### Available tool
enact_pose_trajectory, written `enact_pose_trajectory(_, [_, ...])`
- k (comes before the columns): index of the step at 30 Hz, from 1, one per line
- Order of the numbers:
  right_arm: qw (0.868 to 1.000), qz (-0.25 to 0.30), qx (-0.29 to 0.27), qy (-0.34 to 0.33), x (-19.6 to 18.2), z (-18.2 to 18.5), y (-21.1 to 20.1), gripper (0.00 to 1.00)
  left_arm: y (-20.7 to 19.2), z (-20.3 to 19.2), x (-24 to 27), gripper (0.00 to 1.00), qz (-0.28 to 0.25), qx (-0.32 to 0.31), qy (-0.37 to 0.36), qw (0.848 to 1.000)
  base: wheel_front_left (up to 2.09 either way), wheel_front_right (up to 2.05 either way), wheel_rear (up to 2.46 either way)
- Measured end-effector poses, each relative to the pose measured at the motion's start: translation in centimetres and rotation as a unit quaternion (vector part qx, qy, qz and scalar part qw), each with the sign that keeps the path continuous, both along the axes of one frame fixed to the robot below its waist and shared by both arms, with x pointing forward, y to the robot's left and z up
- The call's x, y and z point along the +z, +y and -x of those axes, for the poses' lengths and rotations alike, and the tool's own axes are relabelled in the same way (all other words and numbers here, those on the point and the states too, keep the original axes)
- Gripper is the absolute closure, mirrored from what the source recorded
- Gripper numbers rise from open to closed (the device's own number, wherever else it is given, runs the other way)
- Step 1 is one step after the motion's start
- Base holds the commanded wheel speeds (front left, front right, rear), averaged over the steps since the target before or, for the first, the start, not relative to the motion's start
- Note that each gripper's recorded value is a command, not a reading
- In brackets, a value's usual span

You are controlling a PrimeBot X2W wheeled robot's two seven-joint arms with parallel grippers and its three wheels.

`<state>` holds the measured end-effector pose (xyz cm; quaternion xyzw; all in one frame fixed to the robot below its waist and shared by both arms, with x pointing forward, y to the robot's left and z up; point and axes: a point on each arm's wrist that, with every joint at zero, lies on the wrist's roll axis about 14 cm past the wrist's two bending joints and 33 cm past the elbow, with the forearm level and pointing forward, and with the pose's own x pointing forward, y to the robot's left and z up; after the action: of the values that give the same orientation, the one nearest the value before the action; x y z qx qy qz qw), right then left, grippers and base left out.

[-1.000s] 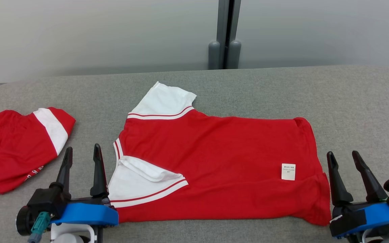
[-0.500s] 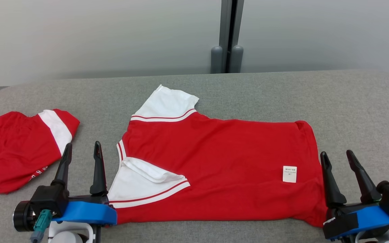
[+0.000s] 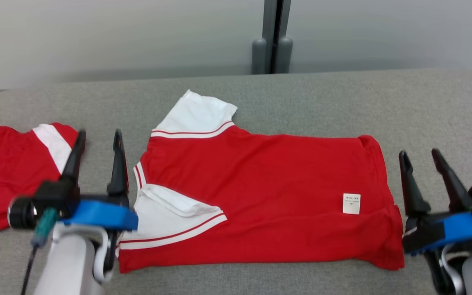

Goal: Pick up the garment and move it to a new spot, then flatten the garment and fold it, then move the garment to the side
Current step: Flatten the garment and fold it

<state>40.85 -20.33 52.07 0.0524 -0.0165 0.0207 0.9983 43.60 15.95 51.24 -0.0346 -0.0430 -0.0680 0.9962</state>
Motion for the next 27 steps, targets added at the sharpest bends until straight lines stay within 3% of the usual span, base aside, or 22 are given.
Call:
enact_pose_trajectory(5, [1.000, 0.028, -0.001, 0.013, 0.6, -3.4, -1.5, 0.00, -1.8, -5.2, 2.4, 0.00, -0.030, -0.045, -0.020, 0.998, 0.00, 0.00, 0.00])
enact_pose_trajectory(13, [0.998, 0.056, 0.006, 0.021, 0.3, -8.3, -2.5, 0.00, -4.3, -13.6, 1.6, 0.00, -0.053, -0.094, 0.025, 0.994, 0.00, 0.00, 0.00])
enact_pose_trajectory(20, [0.997, 0.059, 0.010, 0.054, -2.9, -10.5, -2.9, 0.00, -7.4, -18.8, -3.0, 0.00, -0.082, -0.143, 0.102, 0.981, 0.00, 0.00, 0.00])
enact_pose_trajectory(27, [0.995, 0.063, 0.010, 0.075, -5.4, -11.4, -3.4, 0.00, -9.3, -20.4, -9.9, 0.00, -0.124, -0.184, 0.209, 0.952, 0.00, 0.00, 0.00])
